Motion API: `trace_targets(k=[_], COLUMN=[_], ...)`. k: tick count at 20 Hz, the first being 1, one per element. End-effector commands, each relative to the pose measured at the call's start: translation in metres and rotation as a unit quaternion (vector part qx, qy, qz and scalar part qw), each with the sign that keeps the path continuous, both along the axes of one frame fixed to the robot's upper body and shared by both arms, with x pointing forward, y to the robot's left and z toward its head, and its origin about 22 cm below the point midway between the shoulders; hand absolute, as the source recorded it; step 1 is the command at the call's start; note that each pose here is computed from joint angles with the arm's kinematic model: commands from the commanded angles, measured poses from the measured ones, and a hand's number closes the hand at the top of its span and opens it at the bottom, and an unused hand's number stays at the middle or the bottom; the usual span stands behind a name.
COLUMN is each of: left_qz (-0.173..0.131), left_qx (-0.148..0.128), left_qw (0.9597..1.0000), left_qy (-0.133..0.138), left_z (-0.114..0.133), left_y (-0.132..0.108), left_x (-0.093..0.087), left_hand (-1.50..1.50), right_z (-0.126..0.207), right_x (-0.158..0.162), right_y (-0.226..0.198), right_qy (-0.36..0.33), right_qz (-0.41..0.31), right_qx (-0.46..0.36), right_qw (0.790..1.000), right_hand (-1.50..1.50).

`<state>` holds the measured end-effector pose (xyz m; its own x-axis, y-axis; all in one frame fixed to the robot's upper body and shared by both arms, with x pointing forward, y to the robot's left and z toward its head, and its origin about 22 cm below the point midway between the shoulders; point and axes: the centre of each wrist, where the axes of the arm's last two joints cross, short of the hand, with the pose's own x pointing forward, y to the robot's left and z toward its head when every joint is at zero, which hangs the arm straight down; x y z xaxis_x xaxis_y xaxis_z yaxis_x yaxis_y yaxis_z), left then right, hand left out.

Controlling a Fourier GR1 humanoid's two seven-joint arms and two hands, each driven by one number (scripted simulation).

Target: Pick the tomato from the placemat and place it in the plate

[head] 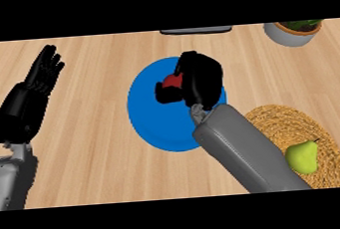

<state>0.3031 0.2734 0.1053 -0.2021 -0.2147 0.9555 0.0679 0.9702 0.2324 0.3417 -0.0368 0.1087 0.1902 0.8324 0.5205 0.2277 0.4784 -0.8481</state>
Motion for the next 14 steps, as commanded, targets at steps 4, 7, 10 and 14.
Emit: trace_targets(k=[4, 7, 10, 14], left_qz=[-0.003, -0.026, -0.021, -0.022], left_qx=[0.007, 0.001, -0.001, 0.005], left_qw=[0.9999, 0.9997, 0.9998, 0.9997], left_qy=[-0.009, -0.003, 0.001, -0.006], left_z=[-0.007, 0.017, 0.003, 0.000], left_y=[0.004, -0.008, -0.003, -0.012], left_x=[0.001, 0.012, 0.013, 0.011], left_hand=[0.00, 0.00, 0.00, 0.00], right_z=[-0.051, -0.044, -0.054, -0.052], right_x=[0.030, 0.047, 0.044, 0.049], right_y=[-0.009, -0.010, -0.009, -0.011], right_qy=[0.032, 0.038, 0.036, -0.012], right_qz=[-0.058, -0.080, -0.059, -0.041], right_qx=[0.045, 0.071, 0.107, 0.151], right_qw=[0.997, 0.994, 0.992, 0.988], right_hand=[1.50, -1.50, -1.50, -1.50])
